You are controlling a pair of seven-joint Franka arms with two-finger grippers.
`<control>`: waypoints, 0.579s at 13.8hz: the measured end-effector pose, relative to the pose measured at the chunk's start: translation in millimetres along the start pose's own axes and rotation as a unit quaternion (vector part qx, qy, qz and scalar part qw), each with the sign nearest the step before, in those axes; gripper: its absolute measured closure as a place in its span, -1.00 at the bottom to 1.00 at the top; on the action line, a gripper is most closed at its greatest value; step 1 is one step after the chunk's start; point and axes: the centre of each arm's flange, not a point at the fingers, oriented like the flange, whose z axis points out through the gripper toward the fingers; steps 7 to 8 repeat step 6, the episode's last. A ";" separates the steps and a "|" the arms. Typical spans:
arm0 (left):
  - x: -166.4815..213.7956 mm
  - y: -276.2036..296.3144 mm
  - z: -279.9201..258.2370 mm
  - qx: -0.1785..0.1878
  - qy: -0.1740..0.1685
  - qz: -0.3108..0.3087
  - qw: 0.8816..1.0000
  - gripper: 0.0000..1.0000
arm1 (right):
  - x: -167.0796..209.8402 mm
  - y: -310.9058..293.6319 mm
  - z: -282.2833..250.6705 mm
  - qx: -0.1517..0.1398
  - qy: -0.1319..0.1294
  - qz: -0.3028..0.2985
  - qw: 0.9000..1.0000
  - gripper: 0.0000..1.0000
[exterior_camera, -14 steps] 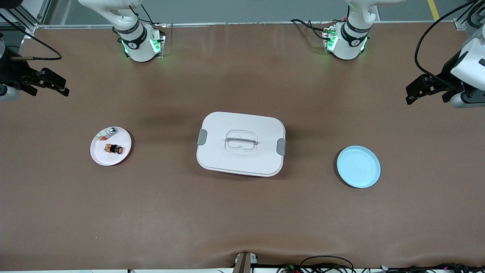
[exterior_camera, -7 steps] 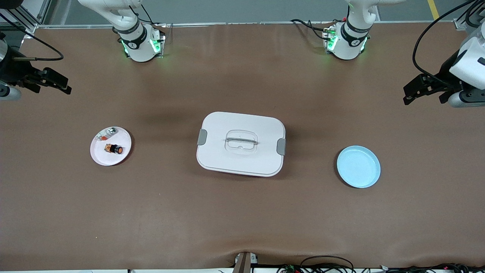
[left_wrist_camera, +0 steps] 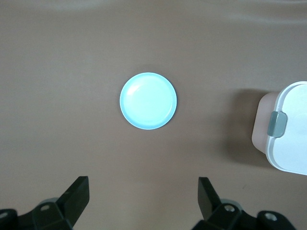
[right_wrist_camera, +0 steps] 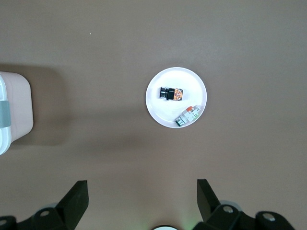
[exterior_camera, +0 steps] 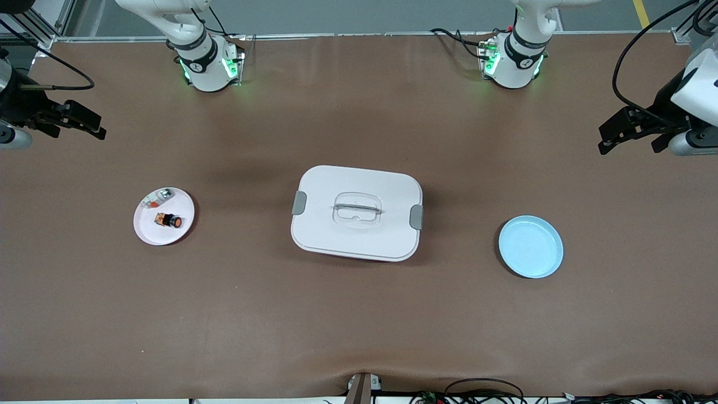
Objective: Transfer orange switch to right arm and place
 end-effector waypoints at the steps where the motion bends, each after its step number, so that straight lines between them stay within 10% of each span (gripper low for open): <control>1: 0.0 0.0 -0.6 0.000 0.001 0.000 1.000 -1.00 | 0.0 0.0 -0.1 0.000 0.000 -0.001 1.000 -1.00; 8: 0.3 0.1 -8.6 -0.002 0.009 0.000 1.000 -1.00 | 0.0 0.1 -0.7 0.000 0.001 -0.003 1.000 -1.00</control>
